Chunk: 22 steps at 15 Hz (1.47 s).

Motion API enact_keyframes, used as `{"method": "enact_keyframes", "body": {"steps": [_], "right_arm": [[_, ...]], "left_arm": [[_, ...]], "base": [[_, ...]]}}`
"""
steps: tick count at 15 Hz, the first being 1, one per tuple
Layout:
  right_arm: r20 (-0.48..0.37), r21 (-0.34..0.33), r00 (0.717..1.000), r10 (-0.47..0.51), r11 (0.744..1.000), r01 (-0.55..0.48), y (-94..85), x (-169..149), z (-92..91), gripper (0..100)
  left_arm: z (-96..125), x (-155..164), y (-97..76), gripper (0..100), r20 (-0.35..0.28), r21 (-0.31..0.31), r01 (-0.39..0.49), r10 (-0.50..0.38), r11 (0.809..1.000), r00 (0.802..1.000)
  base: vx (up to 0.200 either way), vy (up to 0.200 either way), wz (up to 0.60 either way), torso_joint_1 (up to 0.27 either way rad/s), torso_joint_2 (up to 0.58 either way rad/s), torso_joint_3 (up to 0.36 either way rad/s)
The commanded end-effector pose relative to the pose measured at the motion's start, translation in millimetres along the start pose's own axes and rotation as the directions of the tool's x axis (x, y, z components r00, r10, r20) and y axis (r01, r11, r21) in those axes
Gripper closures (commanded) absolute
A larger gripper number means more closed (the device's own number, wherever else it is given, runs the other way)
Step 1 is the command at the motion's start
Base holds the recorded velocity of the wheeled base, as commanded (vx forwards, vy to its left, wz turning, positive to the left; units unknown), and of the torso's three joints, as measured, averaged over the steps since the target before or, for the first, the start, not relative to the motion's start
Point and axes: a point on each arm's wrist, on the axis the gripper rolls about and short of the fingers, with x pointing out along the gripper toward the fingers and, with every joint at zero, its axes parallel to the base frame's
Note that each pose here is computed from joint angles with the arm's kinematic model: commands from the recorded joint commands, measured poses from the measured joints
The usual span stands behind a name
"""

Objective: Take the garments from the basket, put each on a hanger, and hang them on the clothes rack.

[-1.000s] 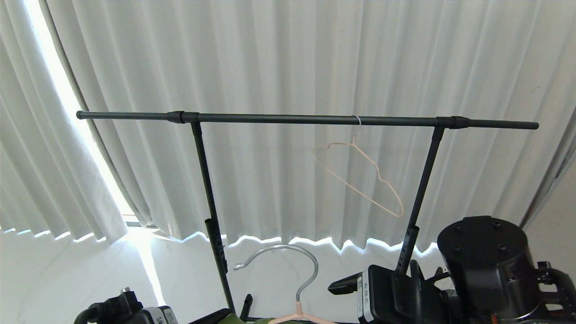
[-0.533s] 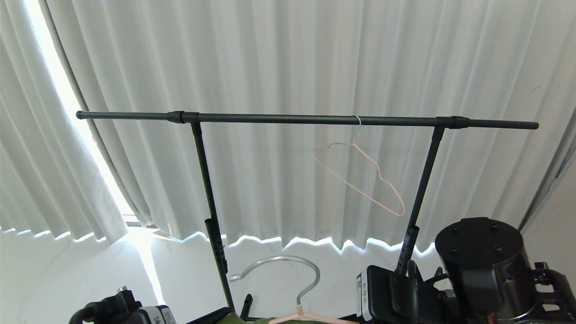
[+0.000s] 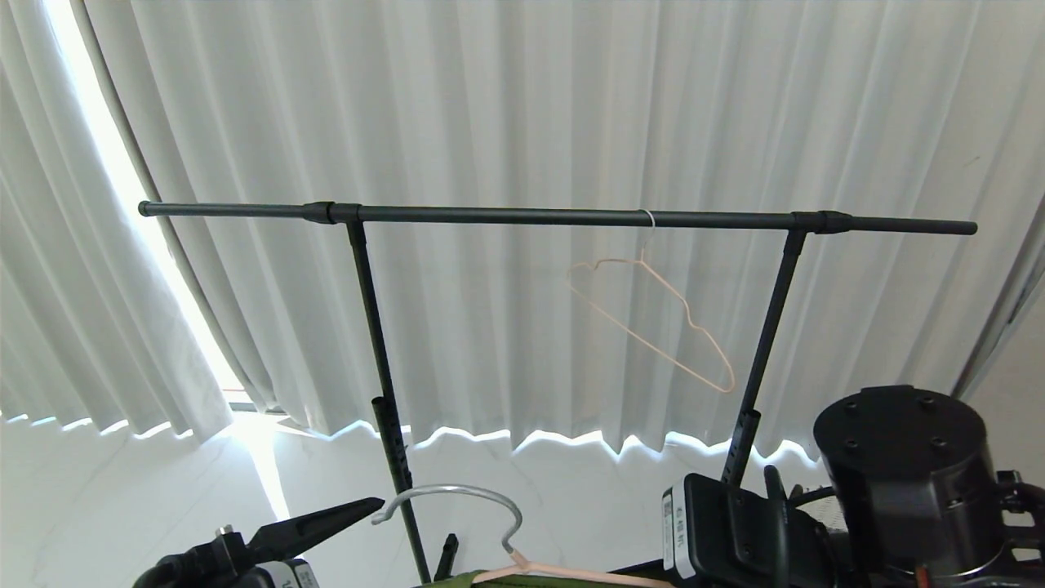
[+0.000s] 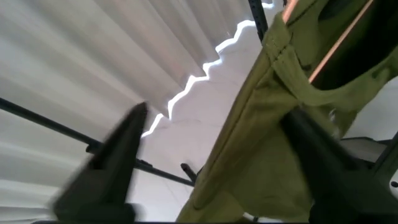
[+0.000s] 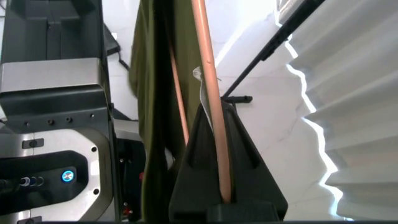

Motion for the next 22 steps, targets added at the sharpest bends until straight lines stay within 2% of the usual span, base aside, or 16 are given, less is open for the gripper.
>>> {"method": "enact_keyframes", "body": {"steps": [1,4,6,7,9,11,14,17,19,21,22], "right_arm": [[0.031,-0.007,0.999,-0.019,1.000,0.020,-0.3,-12,2.7,100],[0.022,-0.022,0.998,-0.062,0.998,0.063,-4.5,-30,-5.3,100],[0.021,-0.033,0.994,-0.104,0.994,0.104,-8.3,-44,-14.4,100],[0.020,-0.029,0.993,-0.119,0.992,0.119,-8.4,-50,-18.9,100],[0.046,-0.036,0.990,-0.131,0.991,0.132,-5.4,-60,-18.4,100],[0.065,-0.044,0.989,-0.130,0.990,0.133,-2.5,-65,-16.8,100],[0.099,-0.063,0.990,-0.098,0.993,0.104,2.2,-69,-13.4,100],[0.109,-0.072,0.991,-0.081,0.993,0.089,4.5,-70,-12.2,100],[0.119,-0.078,0.990,-0.076,0.993,0.086,6.2,-71,-10.9,100],[0.127,-0.083,0.989,-0.073,0.993,0.084,8.2,-74,-10.6,100],[0.127,-0.083,0.989,-0.073,0.993,0.084,8.3,-74,-10.6,100]], "left_arm": [[-4,0,-0.5,0,-0.012,0.003,0.000,0.000,1.000,1.000],[-15,-6,3.4,0,-0.023,-0.008,-0.025,0.024,1.000,0.999],[-29,-13,9.5,0,-0.044,-0.031,-0.074,0.073,0.997,0.996],[-40,-16,11.9,0,-0.068,-0.039,-0.102,0.099,0.994,0.993],[-64,-18,7.6,0,-0.142,-0.011,-0.104,0.102,0.994,0.985],[-74,-17,8.0,0,-0.199,-0.017,-0.130,0.124,0.991,0.972],[-77,-14,14.5,0,-0.247,-0.042,-0.188,0.172,0.981,0.954],[-78,-14,13.6,0,-0.233,-0.058,-0.140,0.123,0.988,0.965],[-77,-13,13.9,0,-0.231,-0.060,-0.139,0.122,0.988,0.965],[-77,-14,14.2,0,-0.229,-0.086,-0.149,0.126,0.985,0.965],[-77,-14,14.3,100,-0.228,-0.094,-0.151,0.126,0.984,0.966]], "base": [[0.000,0.000,0.00,0.000,0.00,0.000],[0.000,0.000,0.00,0.000,0.00,0.000],[0.000,0.000,0.00,0.000,0.00,0.000],[0.000,0.000,0.00,0.000,0.00,0.000],[0.000,0.000,0.00,0.000,0.00,0.000],[0.000,0.000,0.00,0.000,0.00,0.000],[0.000,0.000,0.00,0.000,0.00,0.000],[0.000,0.000,0.00,0.000,0.00,0.000],[0.000,0.000,0.00,0.000,0.00,0.000],[0.000,0.000,0.00,0.000,0.00,0.000],[0.000,0.000,0.00,0.000,0.00,0.000]]}}
